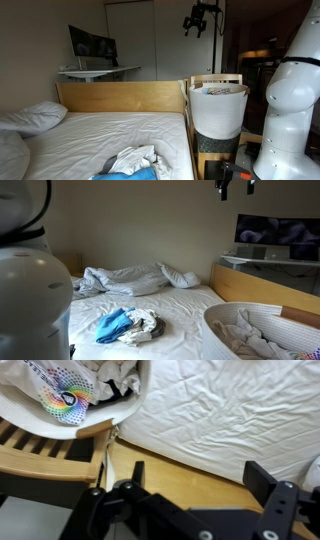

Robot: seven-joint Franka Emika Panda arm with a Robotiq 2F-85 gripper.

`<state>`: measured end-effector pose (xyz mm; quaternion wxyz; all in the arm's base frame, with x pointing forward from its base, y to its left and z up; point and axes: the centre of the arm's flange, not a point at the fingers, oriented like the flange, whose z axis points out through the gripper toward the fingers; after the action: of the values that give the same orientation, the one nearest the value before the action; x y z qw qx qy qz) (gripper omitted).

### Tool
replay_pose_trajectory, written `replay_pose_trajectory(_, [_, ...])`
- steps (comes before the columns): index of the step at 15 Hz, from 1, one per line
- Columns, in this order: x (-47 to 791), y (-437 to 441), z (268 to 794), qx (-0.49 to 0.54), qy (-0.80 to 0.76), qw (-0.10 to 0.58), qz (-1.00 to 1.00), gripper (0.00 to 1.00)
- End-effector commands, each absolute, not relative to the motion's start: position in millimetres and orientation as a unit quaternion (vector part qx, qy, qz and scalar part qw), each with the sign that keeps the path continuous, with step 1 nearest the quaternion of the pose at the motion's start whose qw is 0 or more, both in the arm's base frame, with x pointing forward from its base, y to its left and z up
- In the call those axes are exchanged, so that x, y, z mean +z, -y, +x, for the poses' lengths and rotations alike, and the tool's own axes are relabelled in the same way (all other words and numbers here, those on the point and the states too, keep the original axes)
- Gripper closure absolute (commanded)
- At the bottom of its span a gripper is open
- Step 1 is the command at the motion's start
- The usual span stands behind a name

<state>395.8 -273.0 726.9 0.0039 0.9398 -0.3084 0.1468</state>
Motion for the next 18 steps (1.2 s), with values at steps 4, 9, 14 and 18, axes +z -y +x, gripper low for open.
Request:
replay_pose_trajectory(4, [635, 409, 360, 0.031, 0.426, 0.039, 0.903, 0.00])
replay_pose_trajectory(9, [604, 448, 336, 0.007, 0.470, 0.053, 0.881, 0.00])
replay_pose_trajectory(14, [588, 463, 337, -0.012, 0.482, 0.058, 0.874, 0.00])
replay_pose_trajectory(18, [584, 435, 329, 0.023, 0.407, 0.067, 0.911, 0.00])
